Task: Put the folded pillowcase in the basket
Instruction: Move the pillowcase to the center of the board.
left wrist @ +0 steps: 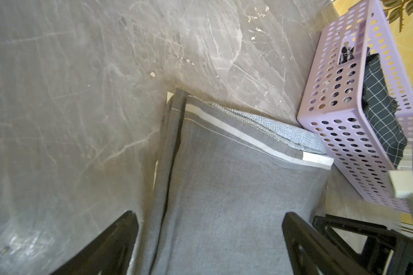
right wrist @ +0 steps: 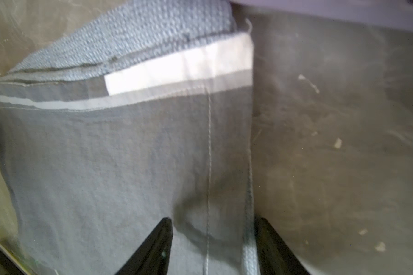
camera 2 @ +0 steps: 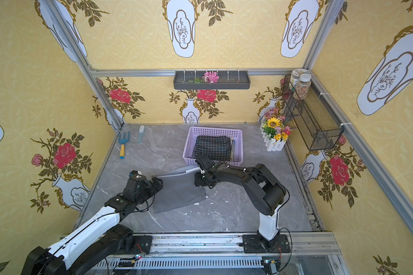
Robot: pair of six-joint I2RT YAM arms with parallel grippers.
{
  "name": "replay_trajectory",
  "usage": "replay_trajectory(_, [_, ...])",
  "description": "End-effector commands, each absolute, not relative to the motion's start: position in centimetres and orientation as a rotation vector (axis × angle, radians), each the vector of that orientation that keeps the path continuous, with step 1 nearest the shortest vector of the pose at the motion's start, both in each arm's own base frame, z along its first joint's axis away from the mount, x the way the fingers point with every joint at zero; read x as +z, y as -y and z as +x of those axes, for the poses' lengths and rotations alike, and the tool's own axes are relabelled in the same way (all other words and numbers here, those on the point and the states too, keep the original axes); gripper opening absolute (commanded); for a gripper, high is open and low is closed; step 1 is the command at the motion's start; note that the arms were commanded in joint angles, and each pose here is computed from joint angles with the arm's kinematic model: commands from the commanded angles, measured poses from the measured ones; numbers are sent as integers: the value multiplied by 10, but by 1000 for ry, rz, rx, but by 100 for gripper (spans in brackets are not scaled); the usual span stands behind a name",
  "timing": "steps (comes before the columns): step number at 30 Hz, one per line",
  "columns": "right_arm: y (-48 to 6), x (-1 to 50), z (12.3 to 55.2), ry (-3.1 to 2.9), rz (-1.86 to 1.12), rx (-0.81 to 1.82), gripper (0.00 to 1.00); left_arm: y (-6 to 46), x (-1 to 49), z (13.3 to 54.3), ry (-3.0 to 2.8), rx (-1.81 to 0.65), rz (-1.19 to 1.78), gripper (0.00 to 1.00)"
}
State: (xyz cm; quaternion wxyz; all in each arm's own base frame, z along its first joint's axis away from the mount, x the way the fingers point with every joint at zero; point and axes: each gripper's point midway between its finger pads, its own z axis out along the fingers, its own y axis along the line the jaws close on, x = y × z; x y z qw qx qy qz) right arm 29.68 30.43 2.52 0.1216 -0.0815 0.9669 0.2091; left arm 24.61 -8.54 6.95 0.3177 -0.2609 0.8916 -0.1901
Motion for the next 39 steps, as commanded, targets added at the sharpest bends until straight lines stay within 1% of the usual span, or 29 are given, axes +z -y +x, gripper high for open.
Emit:
replay_trajectory(1, [-308, 17, 294, -2853, -237, 603, 59, 86, 68, 244, -2349, -509, -681, 100])
replay_trajectory(4, [-312, 13, 293, -2861, -237, 606, 57, 88, 70, 245, -2349, -517, -674, 100])
replay_trajectory(8, [-315, 8, 292, -2873, -234, 618, 51, 87, 71, 246, -2352, -512, -674, 100])
replay_trajectory(18, [-315, 6, 290, -2879, -235, 613, 17, 87, 69, 244, -2351, -515, -679, 100])
replay_trajectory(22, [-315, 8, 289, -2872, -227, 622, 9, 86, 68, 244, -2354, -505, -680, 100])
replay_trajectory(28, [-312, 14, 287, -2864, -225, 625, 1, 87, 66, 242, -2361, -515, -679, 100])
replay_trajectory(35, [-293, 24, 274, -2854, -173, 610, 0, 98, 63, 244, -2403, -554, -630, 100])
replay_trajectory(39, [-278, 27, 262, -2853, -143, 586, 0, 110, 57, 245, -2453, -603, -587, 97])
